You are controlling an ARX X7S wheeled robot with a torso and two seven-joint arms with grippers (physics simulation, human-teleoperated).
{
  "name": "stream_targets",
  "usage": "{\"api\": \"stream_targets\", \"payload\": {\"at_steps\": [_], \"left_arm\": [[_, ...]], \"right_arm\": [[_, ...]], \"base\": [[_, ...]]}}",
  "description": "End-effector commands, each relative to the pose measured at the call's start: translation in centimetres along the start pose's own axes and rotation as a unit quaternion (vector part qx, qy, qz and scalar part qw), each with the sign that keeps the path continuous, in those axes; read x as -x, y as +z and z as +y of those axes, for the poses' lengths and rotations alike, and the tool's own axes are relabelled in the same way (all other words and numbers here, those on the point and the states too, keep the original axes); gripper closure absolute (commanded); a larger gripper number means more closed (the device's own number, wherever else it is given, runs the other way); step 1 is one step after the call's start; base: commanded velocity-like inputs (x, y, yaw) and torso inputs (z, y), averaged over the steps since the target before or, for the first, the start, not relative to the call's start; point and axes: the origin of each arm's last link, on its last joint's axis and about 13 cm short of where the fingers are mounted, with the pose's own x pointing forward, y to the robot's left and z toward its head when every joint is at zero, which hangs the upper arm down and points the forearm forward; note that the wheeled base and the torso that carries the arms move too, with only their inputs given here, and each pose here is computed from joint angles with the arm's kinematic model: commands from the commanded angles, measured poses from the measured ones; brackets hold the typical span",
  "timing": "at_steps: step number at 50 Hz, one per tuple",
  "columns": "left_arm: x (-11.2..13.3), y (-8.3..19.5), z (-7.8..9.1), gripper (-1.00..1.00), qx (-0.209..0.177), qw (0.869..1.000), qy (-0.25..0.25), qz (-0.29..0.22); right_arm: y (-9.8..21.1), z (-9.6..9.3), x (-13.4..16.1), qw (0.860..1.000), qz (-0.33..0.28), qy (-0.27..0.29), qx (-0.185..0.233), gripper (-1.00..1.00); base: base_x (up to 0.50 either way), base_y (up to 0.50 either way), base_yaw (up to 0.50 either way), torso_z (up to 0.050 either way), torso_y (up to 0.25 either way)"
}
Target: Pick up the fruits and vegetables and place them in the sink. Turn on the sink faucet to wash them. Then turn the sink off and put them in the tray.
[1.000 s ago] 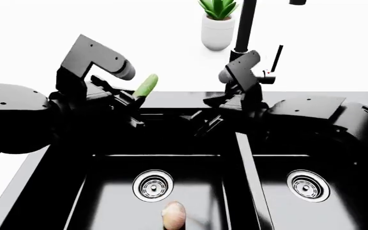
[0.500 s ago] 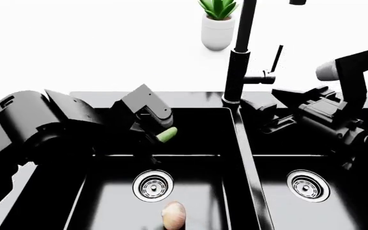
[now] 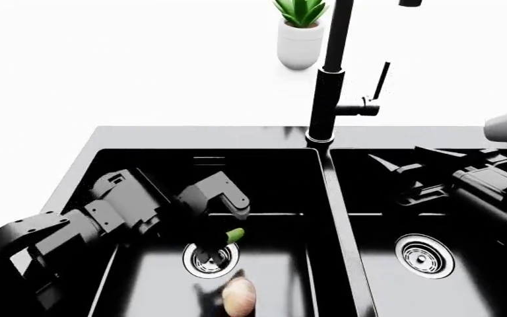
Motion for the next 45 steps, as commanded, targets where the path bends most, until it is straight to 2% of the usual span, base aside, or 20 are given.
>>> {"api": "stream_targets", "payload": {"at_steps": [1,13,17,18,26,32,38,42,45], "left_arm": [[-3.0,-1.4,0.8,1.0,0.022,0.999,-0.012,0.032],[-4.4,-3.1,-0.7,1.0,0.033,0.998,-0.041,0.042],[-4.6,-3.3,-0.8,1.0,0.037,0.998,-0.039,0.037],[-4.7,-3.4,-0.8,-1.0,0.037,0.998,-0.039,0.038],[-4.3,-3.5,-0.9,-1.0,0.038,0.998,-0.039,0.033],[-3.1,-2.6,-0.8,-1.0,0.039,0.999,-0.024,-0.01],[3.6,0.9,-1.0,-1.0,0.039,0.988,0.008,-0.146],[7.5,1.7,-1.1,-1.0,0.038,0.977,0.036,-0.207],[9.9,2.0,-1.4,-1.0,0.046,0.962,0.052,-0.263]], "right_arm": [[-0.8,-0.3,-0.3,1.0,0.013,-0.008,-0.012,-1.0],[-0.9,-0.1,-0.9,1.0,0.017,-0.001,-0.015,-1.0],[-0.7,0.0,-1.2,1.0,0.017,0.003,-0.012,-1.0],[-0.7,0.0,-1.2,1.0,0.017,0.004,-0.012,-1.0],[-0.5,0.3,-1.3,1.0,0.013,0.009,-0.011,-1.0],[0.0,0.4,-1.2,1.0,-0.003,0.01,-0.011,-1.0],[0.4,0.4,-2.2,0.999,-0.036,0.018,-0.022,-1.0],[0.9,0.4,-2.4,0.998,-0.054,0.019,-0.025,-1.0],[1.1,0.3,-1.9,0.997,-0.068,0.009,-0.032,-1.0]], "base": [[0.0,0.0,0.0,0.0,0.0],[0.0,0.0,0.0,0.001,0.001],[0.0,0.0,0.0,0.0,0.0],[0.0,0.0,0.0,0.0,0.0],[0.0,0.0,0.0,0.0,0.0],[0.0,0.0,0.0,0.0,0.0],[0.0,0.0,0.0,0.0,0.0],[0.0,0.0,0.0,0.0,0.0],[0.0,0.0,0.0,0.0,0.0]]}}
